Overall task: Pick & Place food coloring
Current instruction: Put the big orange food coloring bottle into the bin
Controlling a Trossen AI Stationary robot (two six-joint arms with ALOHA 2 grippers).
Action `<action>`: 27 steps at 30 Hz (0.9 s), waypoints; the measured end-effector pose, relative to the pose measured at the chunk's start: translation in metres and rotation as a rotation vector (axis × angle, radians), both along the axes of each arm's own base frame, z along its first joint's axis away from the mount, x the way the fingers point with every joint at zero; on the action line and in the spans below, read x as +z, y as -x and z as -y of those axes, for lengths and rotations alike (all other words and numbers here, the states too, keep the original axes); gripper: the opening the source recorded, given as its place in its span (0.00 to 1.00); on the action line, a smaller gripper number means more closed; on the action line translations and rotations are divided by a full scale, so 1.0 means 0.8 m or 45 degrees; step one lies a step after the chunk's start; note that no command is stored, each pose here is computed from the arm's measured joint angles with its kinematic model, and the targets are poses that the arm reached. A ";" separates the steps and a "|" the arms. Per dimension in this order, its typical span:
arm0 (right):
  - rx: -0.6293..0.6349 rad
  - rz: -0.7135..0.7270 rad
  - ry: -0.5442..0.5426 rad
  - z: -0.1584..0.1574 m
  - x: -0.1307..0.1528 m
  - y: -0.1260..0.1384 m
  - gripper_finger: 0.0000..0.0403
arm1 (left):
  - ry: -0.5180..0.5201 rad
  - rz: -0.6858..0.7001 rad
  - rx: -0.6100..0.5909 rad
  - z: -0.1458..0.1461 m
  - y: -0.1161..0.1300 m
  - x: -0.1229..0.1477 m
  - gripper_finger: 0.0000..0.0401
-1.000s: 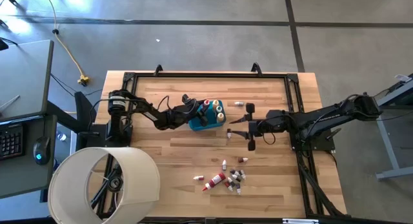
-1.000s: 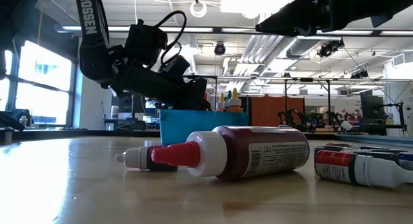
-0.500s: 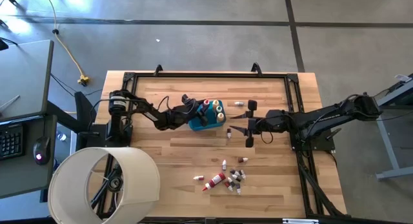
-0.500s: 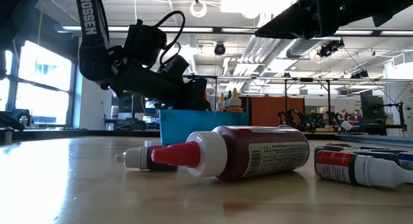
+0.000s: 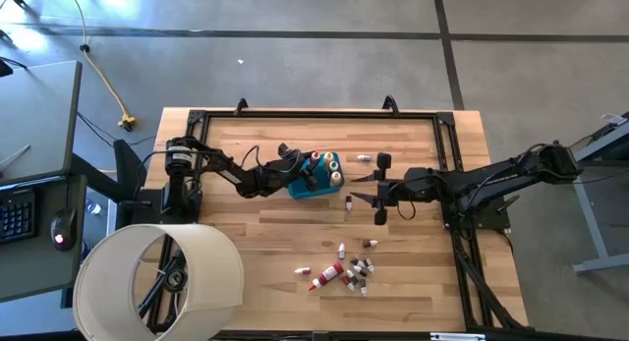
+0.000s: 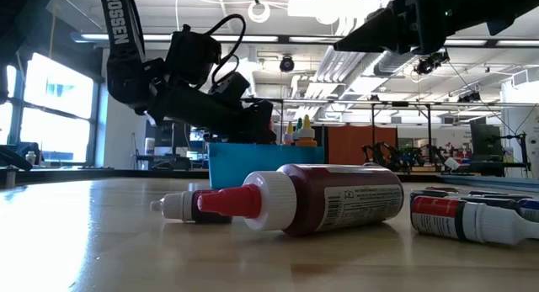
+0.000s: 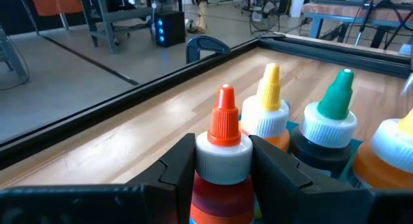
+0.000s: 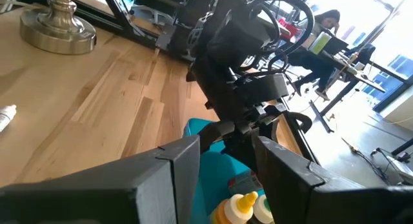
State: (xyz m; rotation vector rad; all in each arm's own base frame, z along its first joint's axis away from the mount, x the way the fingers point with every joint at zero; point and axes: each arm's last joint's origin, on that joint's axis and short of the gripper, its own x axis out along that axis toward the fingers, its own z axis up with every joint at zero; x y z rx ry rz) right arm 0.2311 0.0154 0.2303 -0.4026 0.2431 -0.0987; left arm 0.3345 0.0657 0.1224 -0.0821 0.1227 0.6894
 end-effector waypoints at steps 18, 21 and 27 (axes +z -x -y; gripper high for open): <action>0.002 0.001 0.003 0.000 0.000 0.000 0.36 | -0.005 -0.006 0.031 0.000 0.001 0.000 0.50; 0.008 -0.003 0.033 0.000 0.000 0.000 0.36 | -0.007 -0.002 0.042 -0.001 0.001 0.000 0.51; 0.010 -0.003 0.041 0.000 0.000 0.000 0.36 | -0.008 -0.001 0.045 -0.001 0.001 0.000 0.47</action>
